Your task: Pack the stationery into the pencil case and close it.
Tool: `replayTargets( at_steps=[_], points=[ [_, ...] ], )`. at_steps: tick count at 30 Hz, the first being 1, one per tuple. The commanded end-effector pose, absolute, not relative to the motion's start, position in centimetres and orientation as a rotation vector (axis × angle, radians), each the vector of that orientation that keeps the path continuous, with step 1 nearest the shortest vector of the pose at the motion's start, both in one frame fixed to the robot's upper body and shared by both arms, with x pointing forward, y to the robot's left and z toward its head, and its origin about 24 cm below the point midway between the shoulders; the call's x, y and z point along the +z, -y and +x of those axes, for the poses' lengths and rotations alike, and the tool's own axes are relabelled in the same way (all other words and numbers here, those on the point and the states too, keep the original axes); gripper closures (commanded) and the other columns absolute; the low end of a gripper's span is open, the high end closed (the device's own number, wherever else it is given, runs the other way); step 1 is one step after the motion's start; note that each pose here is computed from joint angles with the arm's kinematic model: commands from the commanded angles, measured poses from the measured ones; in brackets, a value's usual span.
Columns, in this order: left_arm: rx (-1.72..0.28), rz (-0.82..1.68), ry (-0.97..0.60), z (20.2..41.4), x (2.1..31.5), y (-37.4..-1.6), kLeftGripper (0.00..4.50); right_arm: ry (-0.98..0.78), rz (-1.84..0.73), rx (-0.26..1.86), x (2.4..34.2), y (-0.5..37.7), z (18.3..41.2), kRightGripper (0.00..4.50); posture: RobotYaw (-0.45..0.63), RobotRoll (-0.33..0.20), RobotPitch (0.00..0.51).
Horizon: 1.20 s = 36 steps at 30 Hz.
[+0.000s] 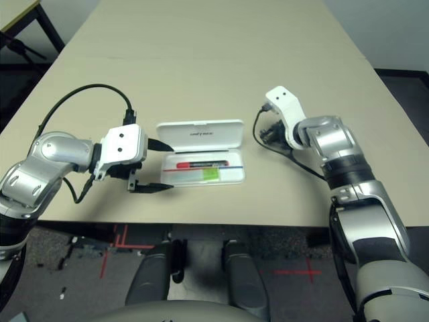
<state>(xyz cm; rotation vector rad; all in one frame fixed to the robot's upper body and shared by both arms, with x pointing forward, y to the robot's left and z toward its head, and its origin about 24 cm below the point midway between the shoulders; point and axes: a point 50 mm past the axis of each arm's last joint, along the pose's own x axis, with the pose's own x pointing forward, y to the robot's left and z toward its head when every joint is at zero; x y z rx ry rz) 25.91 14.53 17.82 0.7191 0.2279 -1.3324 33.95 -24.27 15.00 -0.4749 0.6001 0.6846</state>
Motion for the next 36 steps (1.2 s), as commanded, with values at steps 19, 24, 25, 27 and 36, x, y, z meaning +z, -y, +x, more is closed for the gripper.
replayTargets(
  at_steps=[19, 24, 25, 27, 36],
  points=[
    [-1.363, 0.731, -0.221, 25.9, 17.7, -13.9, 0.00, -0.440, -0.680, 1.313, 18.4, 24.9, 29.4, 4.19, 0.07, 0.000, 0.163],
    [-1.357, 0.732, -0.223, 25.9, 17.7, -14.0, 0.00, -0.435, -0.703, 1.373, 18.2, 23.9, 29.5, 4.19, 0.08, 0.000, 0.160],
    [-1.356, 0.732, -0.223, 25.9, 17.6, -14.0, 0.00, -0.429, -0.709, 1.392, 18.2, 23.5, 29.5, 4.19, 0.08, 0.000, 0.159],
    [-1.354, 0.734, -0.224, 25.8, 17.6, -14.0, 0.00, -0.417, -0.721, 1.428, 18.1, 22.7, 29.6, 4.19, 0.08, 0.000, 0.158],
    [-1.352, 0.741, -0.231, 25.7, 17.6, -14.0, 0.00, -0.389, -0.797, 1.517, 16.9, 19.6, 30.4, 4.19, 0.09, 0.000, 0.160]
  ],
)
